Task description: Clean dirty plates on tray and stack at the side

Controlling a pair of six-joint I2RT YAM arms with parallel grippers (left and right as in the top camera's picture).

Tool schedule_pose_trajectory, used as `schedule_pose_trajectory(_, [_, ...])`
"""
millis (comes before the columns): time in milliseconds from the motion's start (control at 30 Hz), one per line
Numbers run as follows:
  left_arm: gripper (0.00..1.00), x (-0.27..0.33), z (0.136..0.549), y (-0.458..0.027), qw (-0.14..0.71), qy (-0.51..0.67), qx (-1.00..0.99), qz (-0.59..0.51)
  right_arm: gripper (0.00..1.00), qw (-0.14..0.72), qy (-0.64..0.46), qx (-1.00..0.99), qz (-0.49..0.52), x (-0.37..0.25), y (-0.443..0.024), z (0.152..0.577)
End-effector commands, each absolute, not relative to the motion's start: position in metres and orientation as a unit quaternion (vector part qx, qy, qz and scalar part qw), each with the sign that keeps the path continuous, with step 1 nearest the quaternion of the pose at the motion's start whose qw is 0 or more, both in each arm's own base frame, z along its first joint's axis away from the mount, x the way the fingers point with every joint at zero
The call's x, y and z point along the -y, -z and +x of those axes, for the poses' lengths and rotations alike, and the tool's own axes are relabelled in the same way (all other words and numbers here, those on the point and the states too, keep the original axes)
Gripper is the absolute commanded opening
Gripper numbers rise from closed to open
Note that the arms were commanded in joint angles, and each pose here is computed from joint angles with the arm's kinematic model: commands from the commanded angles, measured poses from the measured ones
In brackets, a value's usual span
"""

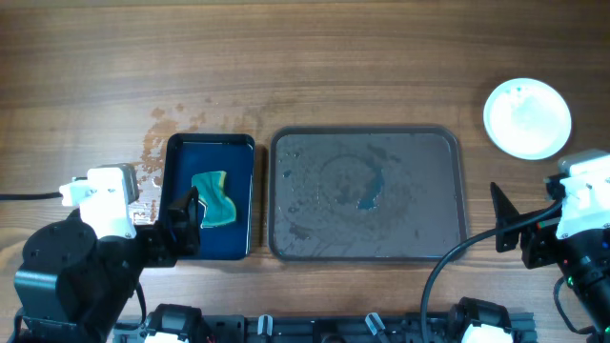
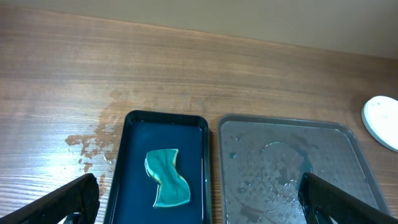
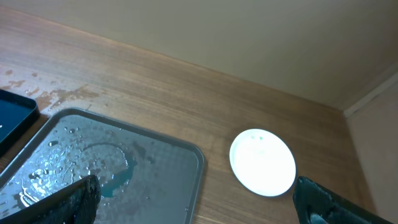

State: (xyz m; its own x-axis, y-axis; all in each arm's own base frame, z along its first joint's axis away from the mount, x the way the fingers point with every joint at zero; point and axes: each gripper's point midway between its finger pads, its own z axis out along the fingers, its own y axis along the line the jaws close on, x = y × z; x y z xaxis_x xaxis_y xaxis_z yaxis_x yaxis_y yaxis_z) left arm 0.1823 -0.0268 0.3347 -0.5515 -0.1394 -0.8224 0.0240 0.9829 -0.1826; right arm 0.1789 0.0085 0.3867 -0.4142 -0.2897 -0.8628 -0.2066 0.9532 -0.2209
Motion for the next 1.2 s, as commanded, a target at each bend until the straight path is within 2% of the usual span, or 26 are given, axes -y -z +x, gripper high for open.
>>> schedule_pose_trajectory(0, [1.0,0.026,0.182,-0.337,0.476,0.078,-0.876,-0.023,1.0,0.516,0.031,-0.841,-0.158,-0.012,-0.383,0.181])
schedule_pose_trajectory(333, [1.0,0.029,0.185,-0.341,0.485,0.086,-0.87,-0.022,1.0,0.516,0.031,-0.841,-0.158,-0.012,-0.383,0.181])
schedule_pose_trajectory(533, [1.0,0.03,0.198,-0.375,0.61,0.109,-0.785,-0.021,1.0,0.516,0.031,-0.841,-0.159,-0.012,-0.383,0.181])
schedule_pose_trajectory(633, [1.0,0.032,0.204,-0.363,0.658,0.121,-0.743,-0.019,1.0,0.516,0.031,-0.841,-0.158,-0.012,-0.383,0.181])
schedule_pose_trajectory(833, [1.0,0.039,0.216,-0.305,0.724,0.148,-0.674,0.006,1.0,0.516,0.031,-0.841,-0.158,-0.012,-0.383,0.181])
schedule_pose_trajectory(1167, [1.0,0.033,0.219,-0.284,0.776,0.141,-0.615,0.005,1.0,0.516,0.031,-0.841,-0.158,-0.012,-0.383,0.181])
